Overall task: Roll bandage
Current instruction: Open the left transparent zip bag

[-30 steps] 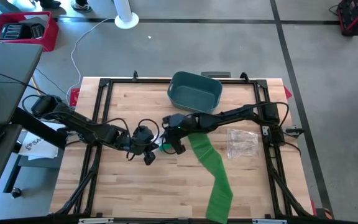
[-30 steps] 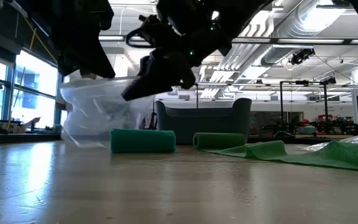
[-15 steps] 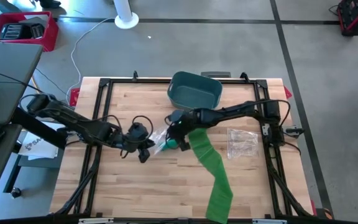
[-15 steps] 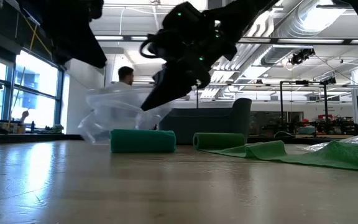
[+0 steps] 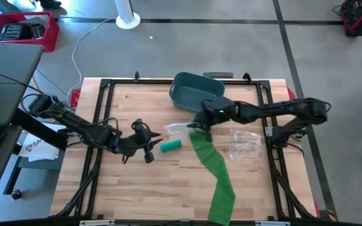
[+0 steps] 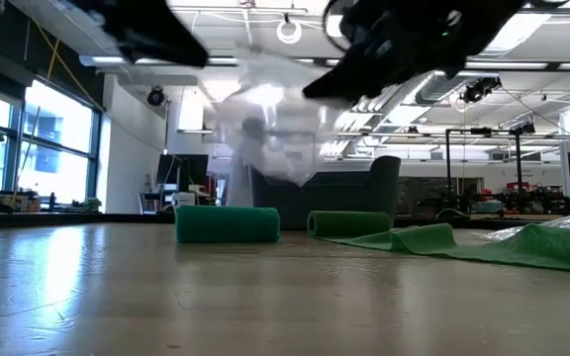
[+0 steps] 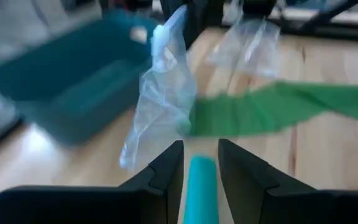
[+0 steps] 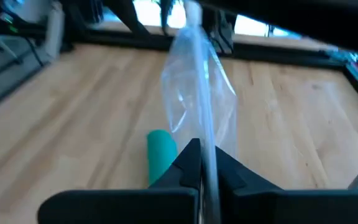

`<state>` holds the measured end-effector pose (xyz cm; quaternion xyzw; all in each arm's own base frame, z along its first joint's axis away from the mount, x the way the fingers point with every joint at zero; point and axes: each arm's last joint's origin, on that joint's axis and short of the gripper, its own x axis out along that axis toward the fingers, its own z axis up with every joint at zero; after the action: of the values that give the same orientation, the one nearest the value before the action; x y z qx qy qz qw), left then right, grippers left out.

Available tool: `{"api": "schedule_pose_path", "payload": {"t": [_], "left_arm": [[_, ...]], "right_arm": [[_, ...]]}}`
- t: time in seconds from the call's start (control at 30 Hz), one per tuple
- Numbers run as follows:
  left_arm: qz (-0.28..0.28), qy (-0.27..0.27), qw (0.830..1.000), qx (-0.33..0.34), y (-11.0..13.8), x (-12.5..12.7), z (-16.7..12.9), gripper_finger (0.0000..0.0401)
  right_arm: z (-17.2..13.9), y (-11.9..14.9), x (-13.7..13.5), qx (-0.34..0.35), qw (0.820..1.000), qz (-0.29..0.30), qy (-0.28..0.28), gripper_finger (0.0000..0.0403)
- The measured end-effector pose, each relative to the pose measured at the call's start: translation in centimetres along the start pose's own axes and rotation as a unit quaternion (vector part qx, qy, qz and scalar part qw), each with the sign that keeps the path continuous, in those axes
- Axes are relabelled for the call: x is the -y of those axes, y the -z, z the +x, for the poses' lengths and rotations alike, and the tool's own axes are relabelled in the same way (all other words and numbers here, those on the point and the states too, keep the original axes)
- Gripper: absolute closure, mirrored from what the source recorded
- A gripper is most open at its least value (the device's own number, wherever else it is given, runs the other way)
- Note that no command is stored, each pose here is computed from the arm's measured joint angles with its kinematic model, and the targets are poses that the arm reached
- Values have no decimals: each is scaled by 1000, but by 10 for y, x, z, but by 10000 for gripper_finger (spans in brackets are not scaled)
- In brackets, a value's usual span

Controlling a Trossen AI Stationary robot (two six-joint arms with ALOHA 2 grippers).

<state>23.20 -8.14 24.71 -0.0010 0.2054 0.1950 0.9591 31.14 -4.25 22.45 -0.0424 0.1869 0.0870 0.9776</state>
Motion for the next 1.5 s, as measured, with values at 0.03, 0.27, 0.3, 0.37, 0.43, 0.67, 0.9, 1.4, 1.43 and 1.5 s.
{"api": "schedule_pose_path", "payload": {"t": [0.03, 0.27, 0.3, 0.37, 0.43, 0.67, 0.9, 1.4, 1.43, 1.5], "left_arm": [[2, -8, 1000, 27, -5, 3, 5, 309], [97, 39, 975, 194, -33, 21, 29, 281], [110, 49, 970, 210, -35, 23, 31, 273], [137, 54, 962, 230, -35, 26, 35, 254], [155, 41, 958, 238, -35, 26, 40, 235], [121, -94, 966, 207, -35, 16, 43, 197], [135, -4, 965, 224, -37, 13, 50, 213], [108, -11, 970, 219, -39, -2, 60, 394], [108, -10, 970, 218, -39, -3, 61, 396], [102, -10, 972, 213, -39, -5, 63, 395]], "right_arm": [[-7, -1, -5, 9, 1000, -2, -2, 402], [-40, -2, -33, 41, 999, -3, -1, 403], [-43, -3, -34, 45, 999, 0, 11, 403], [-48, -4, -37, 47, 999, 2, 25, 403], [-50, -5, -40, 49, 998, 0, 30, 403], [-50, -5, -42, 48, 998, 8, 25, 403], [-50, -5, -42, 47, 998, 20, 33, 403], [-50, -5, -41, 45, 997, 32, 48, 403], [-50, -5, -41, 44, 997, 32, 48, 403], [-50, -4, -41, 43, 997, 32, 48, 403]]}}
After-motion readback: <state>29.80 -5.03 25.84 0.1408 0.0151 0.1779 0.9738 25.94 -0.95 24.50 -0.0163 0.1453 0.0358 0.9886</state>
